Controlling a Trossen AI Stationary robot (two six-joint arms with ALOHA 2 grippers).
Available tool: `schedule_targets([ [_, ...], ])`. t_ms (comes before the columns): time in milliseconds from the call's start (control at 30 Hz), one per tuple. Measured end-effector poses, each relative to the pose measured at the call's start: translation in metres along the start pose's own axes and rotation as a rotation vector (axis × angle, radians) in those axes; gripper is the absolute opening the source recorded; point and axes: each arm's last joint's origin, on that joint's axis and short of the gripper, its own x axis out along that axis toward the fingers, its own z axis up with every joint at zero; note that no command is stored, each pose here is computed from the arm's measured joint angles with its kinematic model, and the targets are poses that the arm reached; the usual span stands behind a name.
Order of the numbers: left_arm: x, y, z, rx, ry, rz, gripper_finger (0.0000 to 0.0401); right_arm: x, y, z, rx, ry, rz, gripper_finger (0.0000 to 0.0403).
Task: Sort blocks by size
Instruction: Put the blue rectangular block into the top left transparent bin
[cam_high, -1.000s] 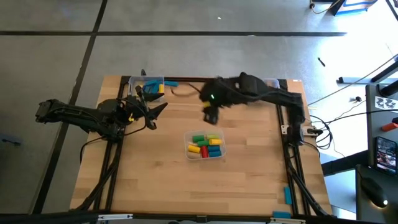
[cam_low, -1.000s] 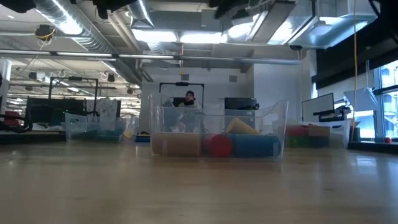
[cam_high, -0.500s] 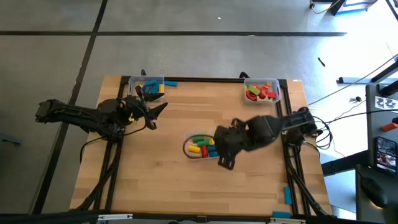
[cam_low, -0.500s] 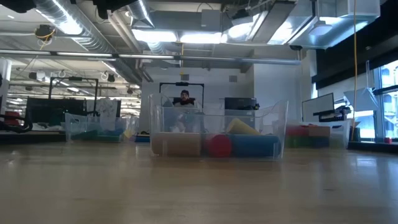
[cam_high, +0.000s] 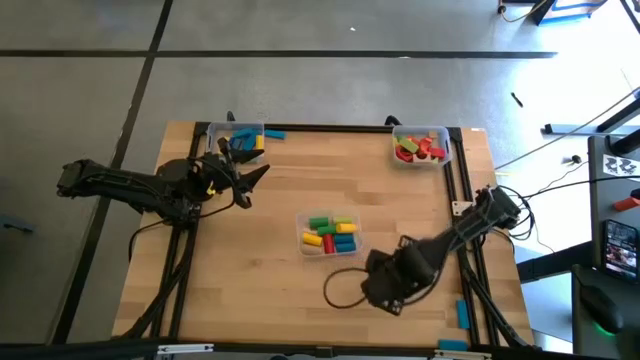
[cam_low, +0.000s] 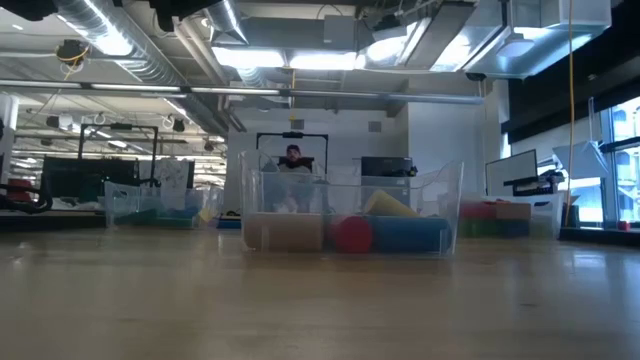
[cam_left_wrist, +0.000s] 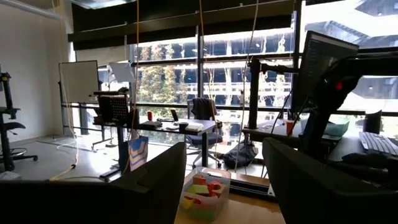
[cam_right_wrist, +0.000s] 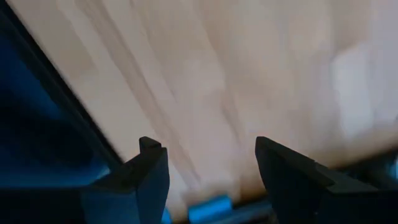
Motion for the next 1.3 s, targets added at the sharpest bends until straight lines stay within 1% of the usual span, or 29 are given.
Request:
schedule_targets([
  [100, 0.0, 0.0, 0.0, -0.003, -0.001, 0.0, 0.021, 0.022, 0.006, -0.018, -0.003, 0.132, -0.025, 0.023],
  [200, 0.0, 0.0, 0.0, -0.004, -0.002, 0.001, 0.021, 0.041, 0.011, -0.038, 0.004, 0.225, -0.072, 0.023],
  [267, 0.0, 0.0, 0.0, -0.005, -0.003, 0.0, 0.021, 0.052, 0.014, -0.052, -0.018, 0.282, -0.093, 0.023],
  [400, 0.0, 0.0, 0.0, -0.005, -0.003, 0.001, 0.021, 0.073, 0.016, -0.075, -0.044, 0.35, -0.15, 0.023],
  [600, 0.0, 0.0, 0.0, -0.006, -0.002, 0.001, 0.021, 0.104, 0.019, -0.105, -0.131, 0.447, -0.157, 0.0225],
  [667, 0.0, 0.0, 0.0, -0.006, -0.002, 0.0, 0.021, 0.114, 0.018, -0.114, -0.153, 0.483, -0.157, 0.0209],
  [733, 0.0, 0.0, 0.0, -0.006, -0.002, 0.001, 0.021, 0.123, 0.016, -0.121, -0.183, 0.512, -0.159, 0.0181],
  [867, 0.0, 0.0, 0.0, -0.006, -0.002, 0.001, 0.021, 0.141, 0.014, -0.131, -0.214, 0.551, -0.133, 0.0102],
  [1000, 0.0, 0.0, 0.0, -0.002, -0.002, 0.0, 0.021, 0.156, 0.012, -0.136, -0.239, 0.557, -0.097, 0.0021],
  [1067, 0.0, 0.0, 0.0, 0.002, -0.001, 0.001, 0.021, 0.162, 0.011, -0.135, -0.244, 0.555, -0.087, 0.0008],
  [1200, 0.0, 0.0, 0.0, 0.002, -0.001, 0.001, 0.021, 0.174, 0.003, -0.137, -0.233, 0.591, -0.09, 0.0023],
  [1300, 0.0, 0.0, 0.0, 0.001, -0.001, 0.001, 0.021, 0.181, -0.001, -0.138, -0.226, 0.624, -0.081, 0.0017],
])
